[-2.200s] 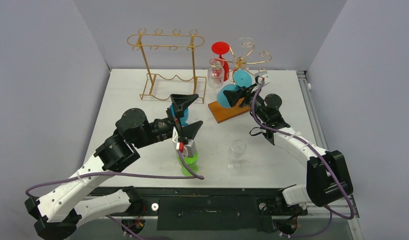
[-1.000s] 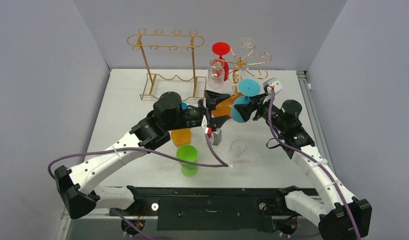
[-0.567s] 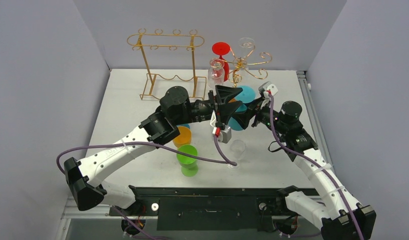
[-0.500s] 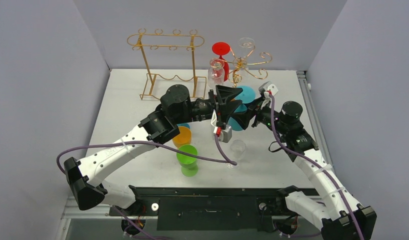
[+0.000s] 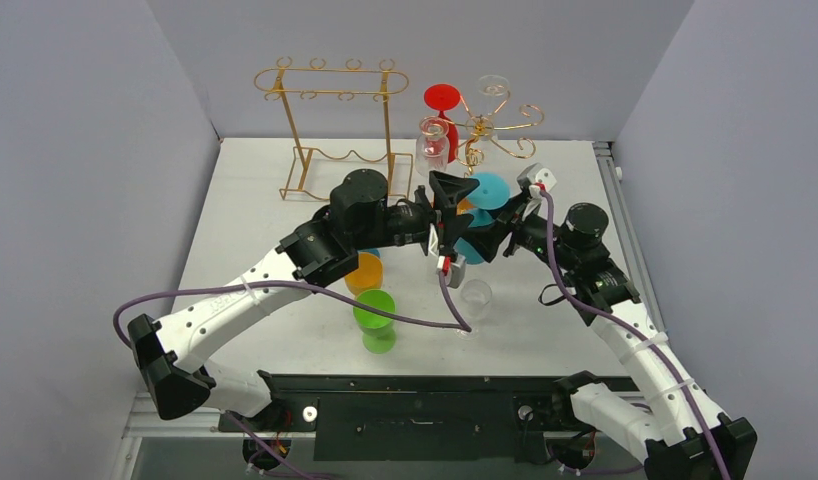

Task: Place the wine glass upside down on the wine glass rack
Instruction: Turn the wine glass upside down at the wine rack.

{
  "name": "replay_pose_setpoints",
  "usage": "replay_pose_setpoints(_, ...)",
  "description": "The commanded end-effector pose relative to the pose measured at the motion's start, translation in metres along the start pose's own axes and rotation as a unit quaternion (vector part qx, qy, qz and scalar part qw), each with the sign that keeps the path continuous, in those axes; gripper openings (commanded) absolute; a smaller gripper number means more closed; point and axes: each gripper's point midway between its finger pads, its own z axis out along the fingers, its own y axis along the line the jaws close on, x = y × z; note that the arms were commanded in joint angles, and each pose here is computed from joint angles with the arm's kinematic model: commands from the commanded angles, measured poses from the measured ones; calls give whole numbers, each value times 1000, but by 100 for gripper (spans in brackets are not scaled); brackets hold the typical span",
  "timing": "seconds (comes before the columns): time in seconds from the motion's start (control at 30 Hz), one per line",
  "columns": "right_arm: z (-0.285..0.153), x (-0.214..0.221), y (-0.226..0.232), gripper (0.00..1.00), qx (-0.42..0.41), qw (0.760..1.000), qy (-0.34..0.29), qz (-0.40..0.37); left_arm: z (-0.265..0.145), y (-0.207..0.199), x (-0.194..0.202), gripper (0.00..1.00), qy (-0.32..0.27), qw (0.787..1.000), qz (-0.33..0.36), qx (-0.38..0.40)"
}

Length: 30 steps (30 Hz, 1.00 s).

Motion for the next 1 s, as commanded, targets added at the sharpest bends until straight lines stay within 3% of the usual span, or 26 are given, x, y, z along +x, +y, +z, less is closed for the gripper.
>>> replay_pose_setpoints(0.0,-2,-33,19,40,-32,998,-41,-24,1,29,2,57,16,999,18,-47)
replay_pose_setpoints(0.13,-2,-35,21,40,-37,998,-44,-21,6,27,10,44,31,999,16,-41)
replay_pose_setpoints(0.3,-1,-39,23,39,-43,998,-52,-18,5,25,17,16,49,998,25,-32)
replay_pose_setpoints(0.37,-2,-39,22,39,-40,997,-56,-17,3,26,20,12,58,997,27,-35)
replay_pose_setpoints(0.8,-17,-48,2,36,-1,992,-128,4,-13,35,35,10,96,993,47,-59)
replay_pose_setpoints(0.97,-14,-48,-1,36,-2,991,-130,10,-14,38,25,21,76,993,56,-76)
